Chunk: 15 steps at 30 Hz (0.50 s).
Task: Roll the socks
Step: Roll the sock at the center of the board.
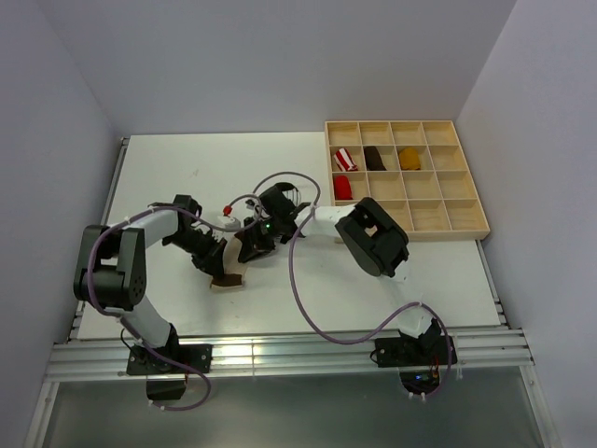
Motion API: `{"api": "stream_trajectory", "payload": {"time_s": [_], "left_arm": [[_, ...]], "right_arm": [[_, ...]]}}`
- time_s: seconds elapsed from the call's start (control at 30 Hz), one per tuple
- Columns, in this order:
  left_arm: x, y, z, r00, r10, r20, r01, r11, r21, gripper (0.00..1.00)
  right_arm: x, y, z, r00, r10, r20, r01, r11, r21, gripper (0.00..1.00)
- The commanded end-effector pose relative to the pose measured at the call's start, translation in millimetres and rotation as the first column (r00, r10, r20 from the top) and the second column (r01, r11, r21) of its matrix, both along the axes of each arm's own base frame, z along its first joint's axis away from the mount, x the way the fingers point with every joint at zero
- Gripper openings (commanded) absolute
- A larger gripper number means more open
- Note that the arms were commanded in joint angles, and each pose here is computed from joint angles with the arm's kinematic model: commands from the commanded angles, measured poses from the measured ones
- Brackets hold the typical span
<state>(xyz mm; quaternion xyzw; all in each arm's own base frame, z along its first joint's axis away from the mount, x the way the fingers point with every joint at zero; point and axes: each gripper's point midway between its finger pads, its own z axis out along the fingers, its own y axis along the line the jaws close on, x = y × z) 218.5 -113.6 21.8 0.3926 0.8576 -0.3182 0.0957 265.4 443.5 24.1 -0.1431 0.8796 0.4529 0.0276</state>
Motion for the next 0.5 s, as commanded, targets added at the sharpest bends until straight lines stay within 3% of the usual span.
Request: {"api": "stream_trajectory", "payload": {"time_s": [0.0,0.2,0.47], "left_arm": [[30.4,17.0,-18.8,0.997,0.031,0.074,-0.039,0.992,0.117,0.00],[43.4,21.5,-26.1,0.994,0.107,0.029,-0.110,0.981,0.161,0.00],[52.3,23.2,-32.7,0.984,0.173,-0.031,-0.163,0.965,0.203,0.00]], "right_arm": [[27.9,-13.6,-15.5,0.994,-0.101,0.049,0.105,0.989,-0.100,0.27],[38.7,-28.3,-19.7,0.986,-0.151,0.077,0.159,0.981,-0.108,0.27],[48.5,-27.7,3.2,0.973,-0.149,0.177,0.156,0.987,-0.030,0.28]]}}
